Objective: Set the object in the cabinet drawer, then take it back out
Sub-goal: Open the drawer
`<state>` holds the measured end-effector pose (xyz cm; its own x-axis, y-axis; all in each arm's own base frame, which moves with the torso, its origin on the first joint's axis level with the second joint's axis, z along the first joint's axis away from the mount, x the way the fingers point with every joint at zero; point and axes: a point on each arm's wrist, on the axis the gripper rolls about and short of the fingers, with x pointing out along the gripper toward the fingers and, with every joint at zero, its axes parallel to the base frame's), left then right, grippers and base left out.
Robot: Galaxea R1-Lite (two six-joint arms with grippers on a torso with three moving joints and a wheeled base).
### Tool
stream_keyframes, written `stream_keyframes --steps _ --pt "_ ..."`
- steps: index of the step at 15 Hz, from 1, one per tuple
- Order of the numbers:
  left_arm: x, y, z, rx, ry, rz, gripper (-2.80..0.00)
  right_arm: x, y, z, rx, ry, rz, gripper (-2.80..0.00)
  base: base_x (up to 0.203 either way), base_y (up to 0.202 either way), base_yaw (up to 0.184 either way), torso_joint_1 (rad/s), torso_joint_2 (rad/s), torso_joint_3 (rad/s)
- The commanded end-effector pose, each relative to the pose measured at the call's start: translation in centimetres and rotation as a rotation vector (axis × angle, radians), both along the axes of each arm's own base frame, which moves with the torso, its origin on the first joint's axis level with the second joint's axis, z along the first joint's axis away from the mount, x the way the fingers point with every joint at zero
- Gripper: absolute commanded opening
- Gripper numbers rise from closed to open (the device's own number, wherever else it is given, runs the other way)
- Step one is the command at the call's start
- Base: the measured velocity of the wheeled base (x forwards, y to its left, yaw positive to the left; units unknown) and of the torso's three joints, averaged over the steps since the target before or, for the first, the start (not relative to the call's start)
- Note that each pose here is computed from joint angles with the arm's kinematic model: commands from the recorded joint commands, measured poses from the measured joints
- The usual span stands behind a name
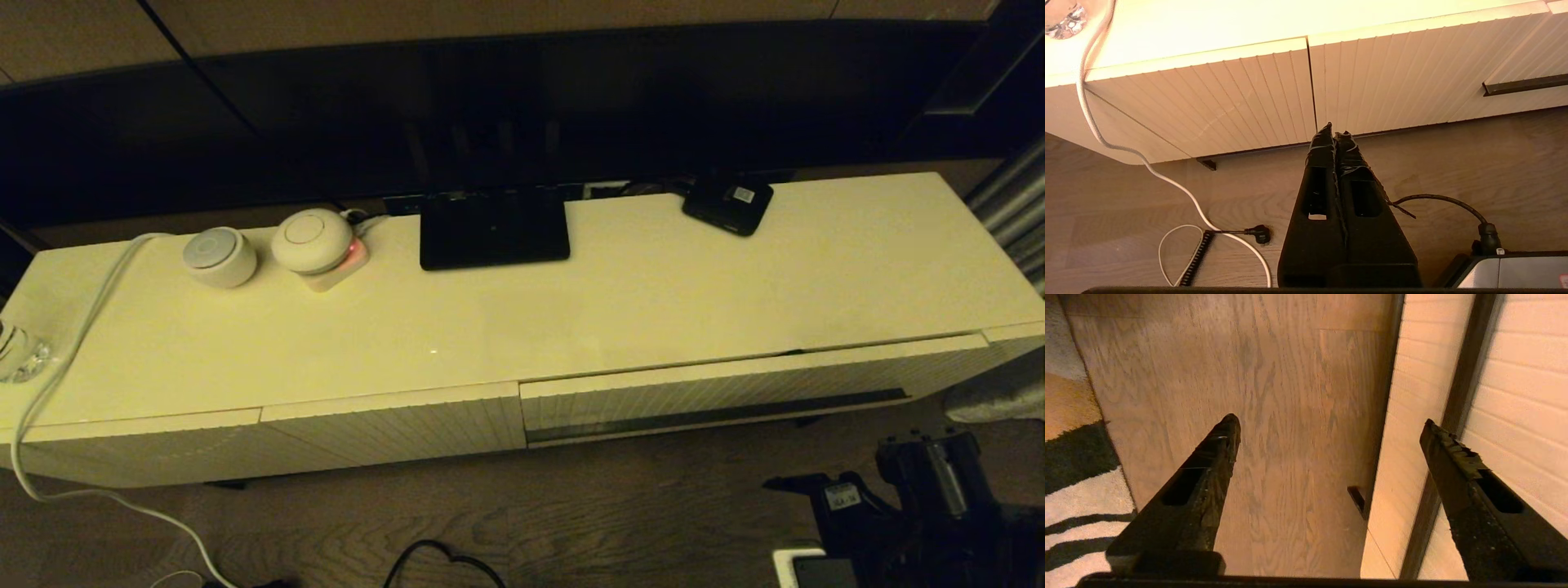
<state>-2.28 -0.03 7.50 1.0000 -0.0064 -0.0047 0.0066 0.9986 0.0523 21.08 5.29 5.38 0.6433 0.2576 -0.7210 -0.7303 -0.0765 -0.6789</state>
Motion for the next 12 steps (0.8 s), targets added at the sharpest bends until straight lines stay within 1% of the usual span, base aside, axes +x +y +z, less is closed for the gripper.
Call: stream_keyframes --steps 1,5,7,10,12 --pt "0.0 0.0 -0.1 0.001 0.003 0.000 -2.80 0.7 0.3 -0.9 -0.011 0.019 0.011 0.00 0.000 0.000 0.000 0.000 0.00 0.000" --pt "0.0 0.0 -0.1 0.000 0.003 0.000 -2.80 2.1 0.6 -1.8 -0.006 -0.012 0.008 0.00 0.000 0.000 0.000 0.000 0.00 0.000" --pt "0.0 0.0 -0.1 0.000 0.003 0.000 -2.80 3.2 0.8 -1.6 0.000 -0.039 0.003 0.00 0.000 0.000 0.000 0.000 0.00 0.000" --pt "0.0 0.0 -0.1 0.000 0.003 0.000 -2.80 4.6 0.8 -1.7 0.008 -0.052 -0.014 0.00 0.000 0.000 0.000 0.000 0.00 0.000" --pt "0.0 0.0 -0.1 0.001 0.003 0.000 -2.80 5.4 0.6 -1.6 0.022 -0.064 -0.042 0.00 0.000 0.000 0.000 0.000 0.00 0.000"
